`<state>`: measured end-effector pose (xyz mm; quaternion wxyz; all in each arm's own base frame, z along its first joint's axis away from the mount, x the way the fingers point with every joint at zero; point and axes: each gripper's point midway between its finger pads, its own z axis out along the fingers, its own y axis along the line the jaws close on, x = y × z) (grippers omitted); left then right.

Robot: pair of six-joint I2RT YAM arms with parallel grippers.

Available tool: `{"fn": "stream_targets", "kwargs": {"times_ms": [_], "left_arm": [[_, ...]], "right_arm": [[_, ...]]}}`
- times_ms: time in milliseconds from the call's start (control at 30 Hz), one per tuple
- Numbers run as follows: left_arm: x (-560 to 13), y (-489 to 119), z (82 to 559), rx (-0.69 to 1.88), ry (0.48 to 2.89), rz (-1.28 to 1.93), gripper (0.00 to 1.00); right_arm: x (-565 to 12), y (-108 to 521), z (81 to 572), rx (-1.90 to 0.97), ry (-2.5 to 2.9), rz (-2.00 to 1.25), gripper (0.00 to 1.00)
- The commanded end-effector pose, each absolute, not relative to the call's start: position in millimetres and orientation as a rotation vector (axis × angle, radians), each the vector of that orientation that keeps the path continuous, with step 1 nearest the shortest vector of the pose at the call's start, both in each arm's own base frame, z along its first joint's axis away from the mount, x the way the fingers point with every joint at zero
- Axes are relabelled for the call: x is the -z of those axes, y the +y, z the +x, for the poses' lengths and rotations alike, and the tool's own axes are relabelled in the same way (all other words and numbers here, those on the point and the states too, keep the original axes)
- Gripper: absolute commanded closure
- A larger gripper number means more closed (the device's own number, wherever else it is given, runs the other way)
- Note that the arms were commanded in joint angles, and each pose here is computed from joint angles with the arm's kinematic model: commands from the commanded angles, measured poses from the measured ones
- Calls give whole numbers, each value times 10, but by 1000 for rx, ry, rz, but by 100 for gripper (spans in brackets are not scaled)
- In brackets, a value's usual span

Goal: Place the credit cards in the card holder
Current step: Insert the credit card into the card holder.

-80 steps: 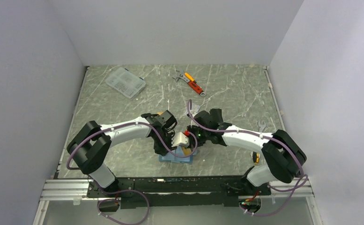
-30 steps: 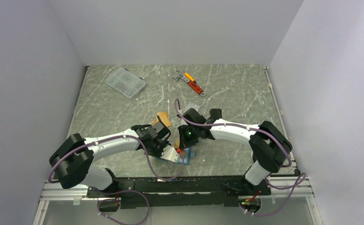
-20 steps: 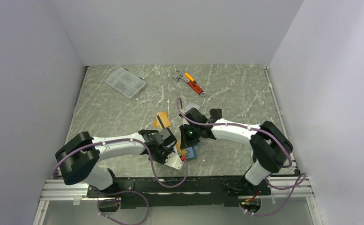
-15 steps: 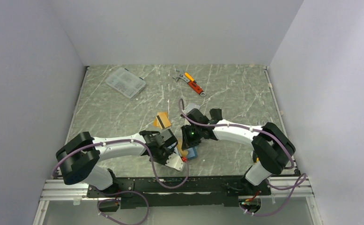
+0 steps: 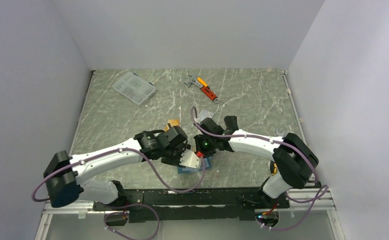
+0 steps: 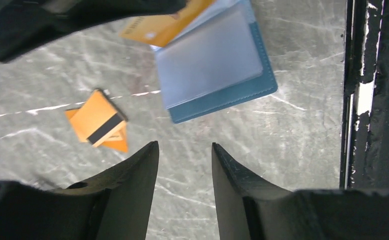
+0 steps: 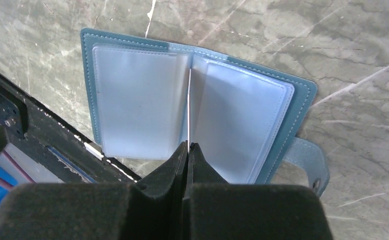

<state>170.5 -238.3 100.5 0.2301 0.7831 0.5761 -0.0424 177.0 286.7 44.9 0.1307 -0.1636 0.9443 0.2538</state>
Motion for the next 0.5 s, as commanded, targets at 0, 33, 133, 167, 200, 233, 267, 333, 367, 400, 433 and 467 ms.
{"fn": "stream_targets", "kwargs": {"times_ms": [0,33,133,167,200,233,267,333,367,400,433,467], "left_arm": [[-1371,-2325,1711,86,1560,2079,53],[-1404,-2320,1688,86,1542,2085,54],[-1501,-2286,1676,28,1511,2098,60],[-1574,-2275,1683,-8,1491,2098,61],[-1683,-2265,1719,-65,1461,2082,61],[-1831,-2267,1775,-125,1414,2055,59],[-1977,-2260,1806,-177,1364,2032,57],[-2259,-2215,1866,-247,1290,1978,10],[-2369,-2174,1904,-282,1287,1947,2],[-2453,-2126,1964,-327,1314,1894,1],[-2523,-2060,2048,-392,1349,1833,1],[-2493,-2056,2055,-400,1364,1844,1]], "right_arm": [[-640,2997,1842,-714,2676,-474,100],[-658,3015,1846,-709,2669,-477,100],[-702,3063,1844,-705,2652,-487,100],[-713,3074,1848,-700,2648,-491,100],[-711,3074,1845,-695,2646,-493,100],[-714,3080,1840,-695,2642,-496,100],[-715,3083,1836,-694,2639,-500,100],[-711,3073,1839,-678,2637,-506,100],[-719,3072,1838,-675,2634,-513,100],[-723,3076,1837,-675,2631,-518,100],[-725,3081,1833,-678,2628,-522,100],[-732,3096,1832,-685,2622,-525,100]]}}
